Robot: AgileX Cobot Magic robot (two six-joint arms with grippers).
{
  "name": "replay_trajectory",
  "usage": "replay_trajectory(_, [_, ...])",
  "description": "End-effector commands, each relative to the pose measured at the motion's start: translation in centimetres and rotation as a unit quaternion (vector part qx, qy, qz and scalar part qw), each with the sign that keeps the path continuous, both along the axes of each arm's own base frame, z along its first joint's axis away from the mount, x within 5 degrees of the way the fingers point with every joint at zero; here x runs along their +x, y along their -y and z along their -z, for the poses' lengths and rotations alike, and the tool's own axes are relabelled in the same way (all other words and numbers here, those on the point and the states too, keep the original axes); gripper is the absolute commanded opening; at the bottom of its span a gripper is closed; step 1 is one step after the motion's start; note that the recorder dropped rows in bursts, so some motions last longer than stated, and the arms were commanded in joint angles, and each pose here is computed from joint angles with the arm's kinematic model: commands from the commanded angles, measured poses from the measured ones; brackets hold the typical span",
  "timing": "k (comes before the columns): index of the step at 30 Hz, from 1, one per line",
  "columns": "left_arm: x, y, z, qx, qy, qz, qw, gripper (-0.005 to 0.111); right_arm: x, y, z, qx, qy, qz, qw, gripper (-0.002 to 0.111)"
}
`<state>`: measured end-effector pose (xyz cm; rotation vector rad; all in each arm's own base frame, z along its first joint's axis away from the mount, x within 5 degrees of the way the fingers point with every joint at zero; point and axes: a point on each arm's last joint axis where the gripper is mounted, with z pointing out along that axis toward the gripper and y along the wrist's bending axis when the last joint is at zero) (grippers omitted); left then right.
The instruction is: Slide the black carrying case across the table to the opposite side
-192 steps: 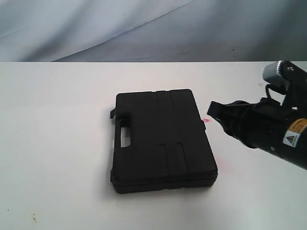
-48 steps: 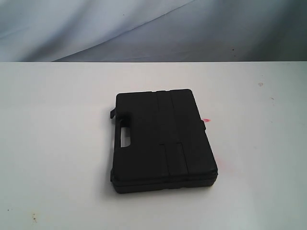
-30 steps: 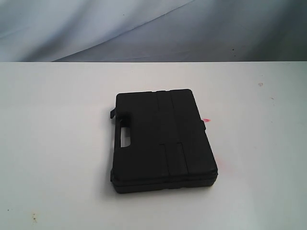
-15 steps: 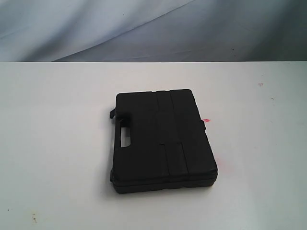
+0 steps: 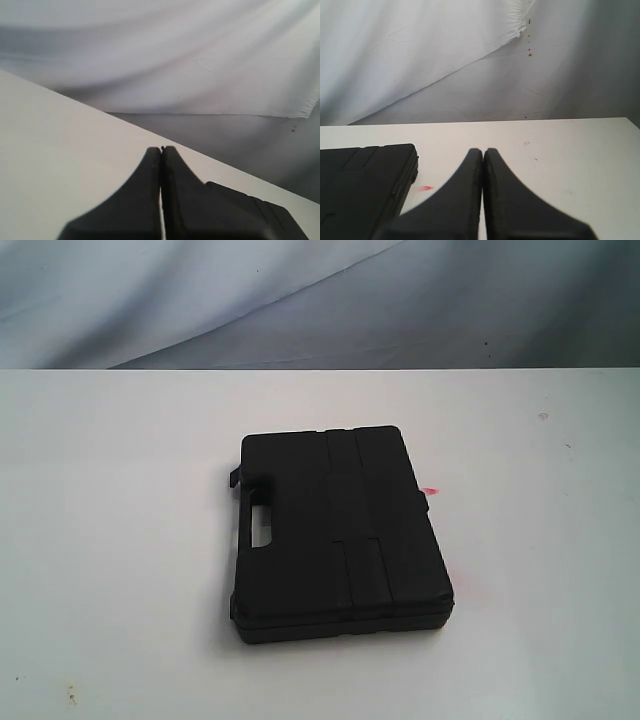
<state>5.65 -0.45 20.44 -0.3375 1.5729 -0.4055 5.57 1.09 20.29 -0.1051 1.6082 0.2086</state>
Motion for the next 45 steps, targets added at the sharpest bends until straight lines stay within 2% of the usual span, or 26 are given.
replay_trajectory(1, [0.0, 0.3, 0.4, -0.061, -0.022, 0.015, 0.998, 0.000, 0.0, 0.0, 0.1, -0.003, 0.002, 0.001, 1.000, 0.000])
replay_trajectory(4, [-0.1, 0.4, 0.4, -0.093, -0.022, 0.019, 0.995, 0.000, 0.0, 0.0, 0.1, -0.003, 0.002, 0.001, 1.000, 0.000])
replay_trajectory(7, [-0.1, 0.6, 0.4, -0.095, -0.035, 0.029, 0.994, 0.000, 0.0, 0.0, 0.1, -0.003, 0.002, 0.001, 1.000, 0.000])
replay_trajectory(13, [-0.6, 1.0, -2.1, -0.109, -0.005, 0.053, 0.993, 0.000, 0.0, 0.0, 0.1, -0.003, 0.002, 0.001, 1.000, 0.000])
replay_trajectory(19, [-1.4, 1.3, -5.1, -0.079, 0.029, 0.074, 0.994, 0.000, 0.0, 0.0, 0.1, -0.003, 0.002, 0.001, 1.000, 0.000])
replay_trajectory(24, [-0.2, 1.9, -5.8, -0.018, -0.039, 0.104, 0.994, 0.000, 0.0, 0.0, 0.1, -0.003, 0.002, 0.001, 1.000, 0.000])
replay_trajectory(33, [4.1, 2.5, -8.5, 0.073, -0.135, 0.154, 0.976, 0.000, 0.0, 0.0, 0.1, -0.003, 0.002, 0.001, 1.000, 0.000])
replay_trajectory(45, [10.3, 3.3, -10.8, 0.079, -0.231, 0.216, 0.945, 0.000, 0.0, 0.0, 0.1, -0.003, 0.002, 0.001, 1.000, 0.000])
